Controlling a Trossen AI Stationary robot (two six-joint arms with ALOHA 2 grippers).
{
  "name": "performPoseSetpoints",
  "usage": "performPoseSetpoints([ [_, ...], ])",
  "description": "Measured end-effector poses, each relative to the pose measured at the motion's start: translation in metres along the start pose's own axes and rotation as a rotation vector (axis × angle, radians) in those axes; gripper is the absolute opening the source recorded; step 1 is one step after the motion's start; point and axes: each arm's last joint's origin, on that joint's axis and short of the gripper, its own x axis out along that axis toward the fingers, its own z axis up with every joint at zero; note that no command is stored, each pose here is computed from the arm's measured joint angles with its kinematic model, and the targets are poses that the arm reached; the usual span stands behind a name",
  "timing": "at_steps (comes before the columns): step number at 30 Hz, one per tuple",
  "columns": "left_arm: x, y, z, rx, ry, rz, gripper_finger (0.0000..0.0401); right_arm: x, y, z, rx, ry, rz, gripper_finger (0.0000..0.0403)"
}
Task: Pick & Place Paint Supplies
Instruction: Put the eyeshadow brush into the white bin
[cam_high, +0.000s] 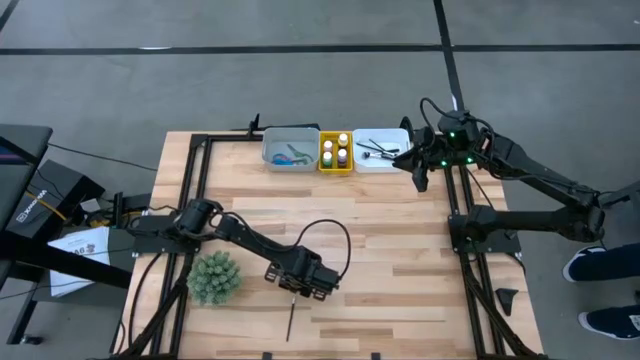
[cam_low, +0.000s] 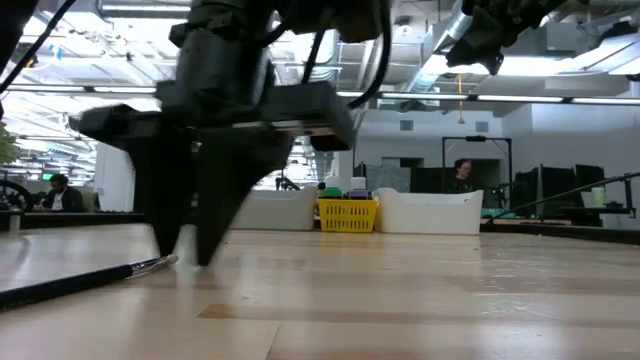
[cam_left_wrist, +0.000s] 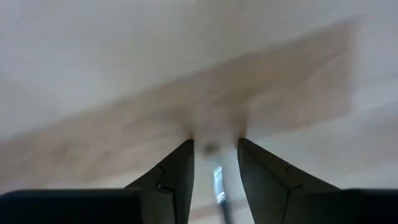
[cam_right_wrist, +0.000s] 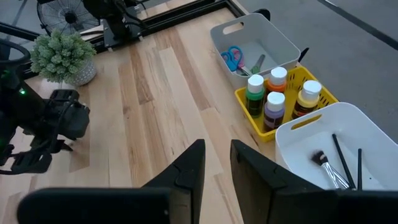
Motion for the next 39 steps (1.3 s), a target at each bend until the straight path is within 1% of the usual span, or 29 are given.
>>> performPoseSetpoints([
  [6, 0.001, 0.001, -0.008, 0.012, 0.040, 0.011, 0.0115, 0.000, 0.000, -0.001, -0.007, 0.007, 0.000, 0.0072],
  [12, 0.002, 0.001, -0.014, 0.015, 0.029, 0.008, 0.0115, 0.000, 0.000, -0.001, -0.007, 0.008, 0.000, 0.0072],
  [22, 0.001, 0.000, -0.010, 0.003, -0.023, -0.002, 0.0115, 0.000, 0.000, -0.001, -0.007, 0.008, 0.000, 0.0072],
  [33, 0.004, -0.002, -0.008, 0.000, -0.034, -0.004, 0.0115, 0.000, 0.000, -0.001, -0.005, 0.008, 0.000, 0.0072],
  [39, 0.004, -0.002, -0.008, 0.000, -0.035, -0.010, 0.0091, 0.000, 0.000, -0.001, -0.004, 0.008, 0.000, 0.0072],
])
